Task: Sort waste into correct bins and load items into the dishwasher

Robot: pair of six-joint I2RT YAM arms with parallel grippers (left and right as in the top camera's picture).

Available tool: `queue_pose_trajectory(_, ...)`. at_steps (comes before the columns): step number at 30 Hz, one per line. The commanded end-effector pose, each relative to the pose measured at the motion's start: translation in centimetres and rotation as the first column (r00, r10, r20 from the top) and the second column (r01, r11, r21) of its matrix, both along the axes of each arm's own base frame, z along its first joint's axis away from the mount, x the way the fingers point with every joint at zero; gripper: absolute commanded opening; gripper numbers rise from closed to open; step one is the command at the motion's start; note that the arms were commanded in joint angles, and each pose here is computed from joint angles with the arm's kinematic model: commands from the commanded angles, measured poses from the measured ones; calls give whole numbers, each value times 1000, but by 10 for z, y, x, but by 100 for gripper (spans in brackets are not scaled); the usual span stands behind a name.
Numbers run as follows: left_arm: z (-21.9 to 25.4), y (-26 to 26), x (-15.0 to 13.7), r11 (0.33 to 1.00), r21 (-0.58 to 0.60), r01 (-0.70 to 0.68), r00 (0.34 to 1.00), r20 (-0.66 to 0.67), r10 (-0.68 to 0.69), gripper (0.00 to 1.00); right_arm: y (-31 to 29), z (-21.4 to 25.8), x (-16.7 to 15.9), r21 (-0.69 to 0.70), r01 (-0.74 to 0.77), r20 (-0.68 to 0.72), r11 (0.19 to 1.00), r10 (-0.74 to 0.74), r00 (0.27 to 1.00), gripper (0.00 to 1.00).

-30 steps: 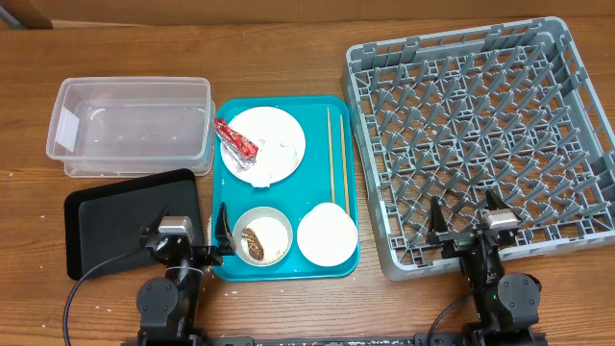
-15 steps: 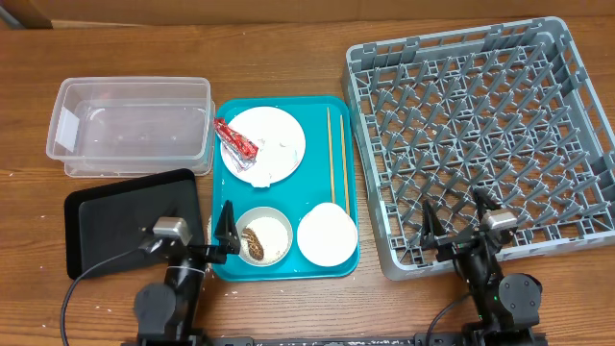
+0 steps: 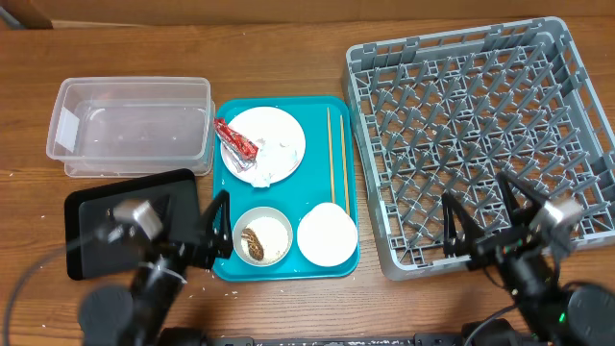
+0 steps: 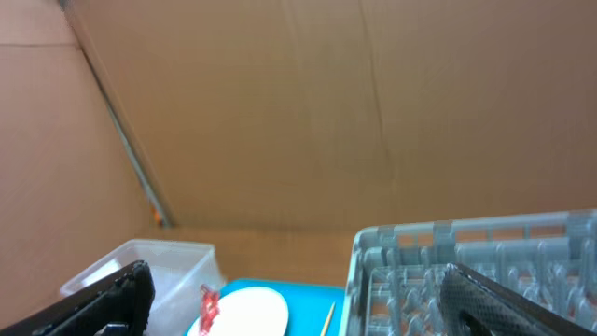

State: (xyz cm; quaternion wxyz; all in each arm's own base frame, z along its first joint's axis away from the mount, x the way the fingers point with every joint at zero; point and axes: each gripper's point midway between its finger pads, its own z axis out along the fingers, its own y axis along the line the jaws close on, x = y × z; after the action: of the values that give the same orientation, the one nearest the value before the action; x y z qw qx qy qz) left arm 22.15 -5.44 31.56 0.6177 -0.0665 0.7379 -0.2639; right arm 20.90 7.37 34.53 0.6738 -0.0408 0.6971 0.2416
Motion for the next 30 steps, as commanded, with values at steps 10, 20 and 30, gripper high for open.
queue_pose_trajectory(10,19,-67,55,907,-212,363,810,-410,-420,100,46,-57,65,71,-215,-553,974,218,804,100)
queue_pose_trajectory(20,-147,-95,41,915,133,381,472,-879,-69,82,72,-71,72,177,-342,-590,923,378,713,100)
queue_pose_trajectory(30,-231,-172,47,773,186,607,386,-919,-81,72,72,-70,72,178,-343,-589,922,379,714,100)
